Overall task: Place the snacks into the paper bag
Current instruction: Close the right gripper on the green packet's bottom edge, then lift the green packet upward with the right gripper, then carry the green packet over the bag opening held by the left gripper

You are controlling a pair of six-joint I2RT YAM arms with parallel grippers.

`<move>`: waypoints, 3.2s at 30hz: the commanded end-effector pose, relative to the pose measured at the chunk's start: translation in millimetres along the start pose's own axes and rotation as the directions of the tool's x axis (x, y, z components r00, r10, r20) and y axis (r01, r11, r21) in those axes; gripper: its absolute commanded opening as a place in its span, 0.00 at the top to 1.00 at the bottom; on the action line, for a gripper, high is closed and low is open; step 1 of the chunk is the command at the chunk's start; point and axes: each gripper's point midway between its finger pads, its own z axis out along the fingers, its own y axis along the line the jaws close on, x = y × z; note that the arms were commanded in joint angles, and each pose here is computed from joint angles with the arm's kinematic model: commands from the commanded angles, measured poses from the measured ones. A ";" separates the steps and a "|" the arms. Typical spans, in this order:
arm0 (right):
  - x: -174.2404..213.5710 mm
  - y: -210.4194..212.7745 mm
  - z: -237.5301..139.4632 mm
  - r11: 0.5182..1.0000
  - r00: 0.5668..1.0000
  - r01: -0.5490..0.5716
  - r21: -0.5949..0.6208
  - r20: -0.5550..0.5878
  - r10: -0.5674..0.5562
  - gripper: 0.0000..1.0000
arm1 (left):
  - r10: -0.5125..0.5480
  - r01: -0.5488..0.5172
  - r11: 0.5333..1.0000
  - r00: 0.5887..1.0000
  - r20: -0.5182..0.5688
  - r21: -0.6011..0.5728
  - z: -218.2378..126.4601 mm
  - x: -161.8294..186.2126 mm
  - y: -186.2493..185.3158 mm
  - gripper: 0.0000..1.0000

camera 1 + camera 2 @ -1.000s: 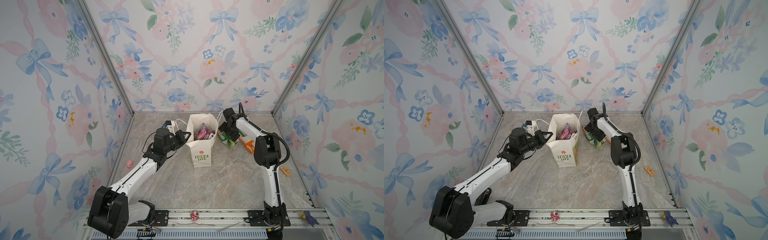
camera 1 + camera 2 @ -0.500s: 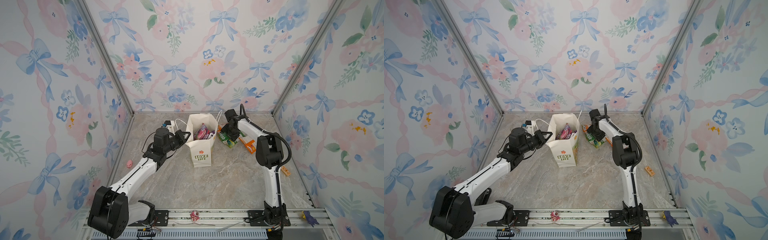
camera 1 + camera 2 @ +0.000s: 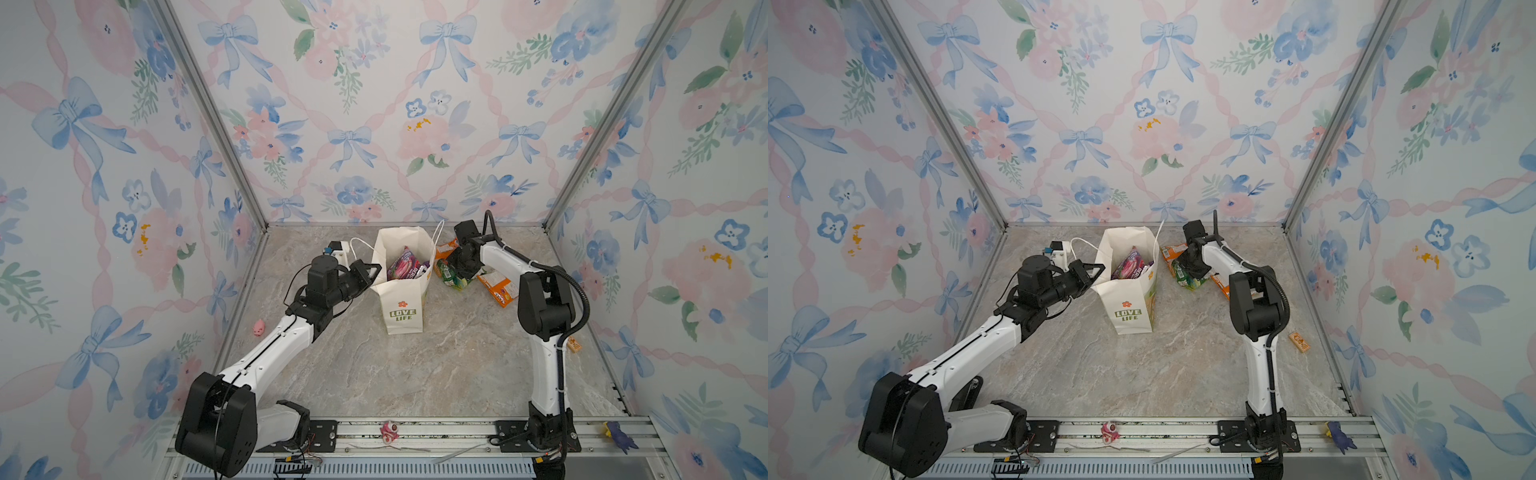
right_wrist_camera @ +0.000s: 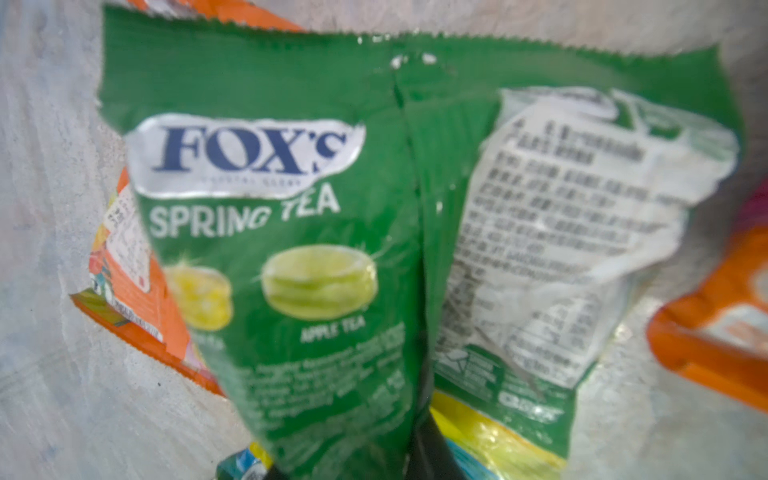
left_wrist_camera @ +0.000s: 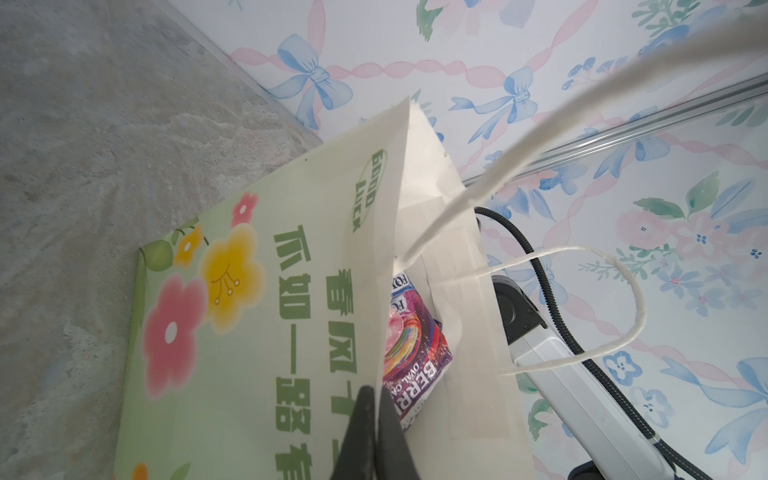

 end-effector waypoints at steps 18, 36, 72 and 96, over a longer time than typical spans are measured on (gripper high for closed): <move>0.8 -8.9 -42.0 0.997 0.999 0.038 -0.067 0.016 -0.037 1.00 | 0.023 -0.026 0.997 0.999 0.036 0.069 -9.8 -7.2 -21.0 1.00; -13.3 46.9 -130.7 0.909 0.973 0.208 -0.363 0.168 -0.155 1.00 | 0.024 -0.026 0.997 0.999 0.037 0.066 -10.7 -6.4 -19.3 1.00; 52.2 115.9 -443.8 0.301 0.683 0.731 -0.613 0.661 -0.311 1.00 | 0.022 -0.024 0.998 0.999 0.037 0.065 -9.4 -7.3 -19.5 1.00; 160.9 186.3 -404.6 0.263 0.669 0.707 -0.657 0.500 -0.549 1.00 | 0.041 -0.048 0.994 0.997 0.062 0.102 -7.6 -15.4 -42.0 1.00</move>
